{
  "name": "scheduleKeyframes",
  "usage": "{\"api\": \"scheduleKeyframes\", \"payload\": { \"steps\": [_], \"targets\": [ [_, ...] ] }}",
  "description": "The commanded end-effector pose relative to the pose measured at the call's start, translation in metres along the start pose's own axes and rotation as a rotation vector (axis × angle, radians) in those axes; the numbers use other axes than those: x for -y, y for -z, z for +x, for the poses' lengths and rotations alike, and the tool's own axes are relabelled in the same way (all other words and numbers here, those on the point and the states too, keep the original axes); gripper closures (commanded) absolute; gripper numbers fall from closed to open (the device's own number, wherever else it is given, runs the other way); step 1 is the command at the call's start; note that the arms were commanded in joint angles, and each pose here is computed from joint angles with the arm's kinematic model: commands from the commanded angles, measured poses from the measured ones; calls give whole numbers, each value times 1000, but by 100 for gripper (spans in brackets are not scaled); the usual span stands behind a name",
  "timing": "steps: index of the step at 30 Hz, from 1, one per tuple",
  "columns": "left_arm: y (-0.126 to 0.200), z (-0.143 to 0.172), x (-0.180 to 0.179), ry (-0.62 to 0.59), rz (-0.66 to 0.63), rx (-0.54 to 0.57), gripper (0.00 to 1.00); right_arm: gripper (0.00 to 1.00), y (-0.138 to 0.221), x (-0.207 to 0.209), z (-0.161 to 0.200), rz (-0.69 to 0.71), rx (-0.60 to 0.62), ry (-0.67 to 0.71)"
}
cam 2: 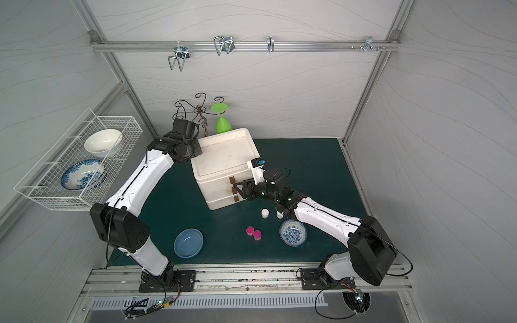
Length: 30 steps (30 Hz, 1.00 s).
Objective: Put the paint cans in the drawer according to color
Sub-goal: Move the storage box to the center of the board, then open the drawer in the storage box.
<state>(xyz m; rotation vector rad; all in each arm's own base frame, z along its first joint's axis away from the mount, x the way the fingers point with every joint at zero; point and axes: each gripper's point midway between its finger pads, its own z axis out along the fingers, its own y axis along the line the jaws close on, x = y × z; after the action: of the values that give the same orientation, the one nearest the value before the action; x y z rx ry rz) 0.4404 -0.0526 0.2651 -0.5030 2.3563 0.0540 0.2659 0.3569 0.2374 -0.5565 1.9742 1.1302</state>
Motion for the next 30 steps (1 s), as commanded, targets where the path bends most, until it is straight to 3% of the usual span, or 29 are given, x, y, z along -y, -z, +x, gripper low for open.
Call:
{"api": "scheduleKeyframes", "payload": {
  "steps": [1, 11, 18, 30],
  "targets": [
    [11, -15, 13, 67, 30, 47, 100, 45, 3, 3, -3, 25, 10, 23],
    [-14, 6, 11, 6, 17, 15, 100, 53, -15, 18, 15, 26, 75, 88],
    [-37, 18, 5, 194, 166, -115, 100, 56, -30, 18, 15, -17, 116, 90],
    [-46, 26, 4, 191, 146, -137, 100, 56, -40, 1, 5, -57, 149, 83]
  ]
}}
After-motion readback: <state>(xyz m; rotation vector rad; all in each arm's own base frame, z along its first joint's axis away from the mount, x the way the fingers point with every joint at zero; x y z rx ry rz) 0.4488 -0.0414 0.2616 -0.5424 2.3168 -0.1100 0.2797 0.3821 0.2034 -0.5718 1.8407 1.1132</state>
